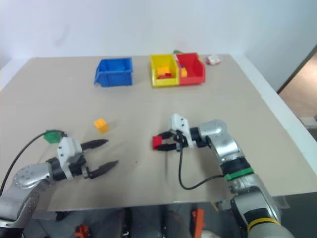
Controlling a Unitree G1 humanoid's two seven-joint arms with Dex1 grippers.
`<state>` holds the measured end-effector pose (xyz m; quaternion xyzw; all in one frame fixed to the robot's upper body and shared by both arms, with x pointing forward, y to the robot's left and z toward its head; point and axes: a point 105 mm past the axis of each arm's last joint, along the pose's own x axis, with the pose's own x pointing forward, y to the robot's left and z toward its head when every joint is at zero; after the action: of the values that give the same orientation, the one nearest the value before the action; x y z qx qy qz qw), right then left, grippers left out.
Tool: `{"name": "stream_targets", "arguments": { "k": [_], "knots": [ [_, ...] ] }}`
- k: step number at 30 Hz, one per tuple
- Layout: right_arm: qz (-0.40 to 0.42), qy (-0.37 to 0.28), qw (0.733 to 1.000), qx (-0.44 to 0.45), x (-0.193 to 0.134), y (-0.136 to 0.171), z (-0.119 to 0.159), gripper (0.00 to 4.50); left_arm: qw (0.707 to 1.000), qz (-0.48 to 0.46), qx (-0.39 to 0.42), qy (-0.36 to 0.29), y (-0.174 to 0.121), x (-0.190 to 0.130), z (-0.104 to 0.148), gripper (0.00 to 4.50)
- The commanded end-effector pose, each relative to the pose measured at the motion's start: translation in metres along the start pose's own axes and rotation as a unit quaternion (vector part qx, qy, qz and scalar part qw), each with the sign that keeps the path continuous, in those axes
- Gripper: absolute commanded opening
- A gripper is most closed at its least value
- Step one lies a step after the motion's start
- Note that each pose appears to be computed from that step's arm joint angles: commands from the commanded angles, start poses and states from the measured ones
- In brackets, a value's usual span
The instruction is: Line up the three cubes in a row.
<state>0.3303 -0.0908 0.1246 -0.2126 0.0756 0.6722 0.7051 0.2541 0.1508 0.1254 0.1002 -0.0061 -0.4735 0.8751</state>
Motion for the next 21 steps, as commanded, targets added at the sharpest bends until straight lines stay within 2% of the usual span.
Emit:
{"name": "stream_targets", "arguments": {
  "k": [1, 6, 8, 11, 14, 21],
  "knots": [
    [0.000, 0.000, 1.000, -0.019, -0.003, -0.003, 0.002, 1.25, 0.999, -0.009, 0.028, -0.019, -0.003, 0.000, 0.015, 4.50],
    [-0.001, 0.011, 1.000, -0.021, -0.006, -0.006, -0.007, 1.25, 0.999, -0.013, 0.028, -0.021, -0.005, 0.002, 0.017, 4.50],
    [0.001, 0.010, 1.000, -0.022, -0.009, -0.007, -0.007, 2.33, 0.999, -0.014, 0.028, -0.021, -0.005, 0.002, 0.017, 4.50],
    [0.002, 0.004, 1.000, -0.024, -0.012, -0.007, -0.005, 3.34, 0.999, -0.010, 0.026, -0.022, -0.003, 0.002, 0.017, 4.50],
    [0.002, -0.019, 0.999, -0.032, -0.018, -0.006, 0.011, 4.39, 0.999, 0.027, 0.016, -0.029, 0.009, -0.001, 0.018, 4.50],
    [-0.050, -0.077, 0.994, -0.061, -0.034, -0.004, 0.056, 4.47, 0.982, 0.179, 0.007, -0.055, 0.045, -0.015, 0.026, 4.50]
  ]
}}
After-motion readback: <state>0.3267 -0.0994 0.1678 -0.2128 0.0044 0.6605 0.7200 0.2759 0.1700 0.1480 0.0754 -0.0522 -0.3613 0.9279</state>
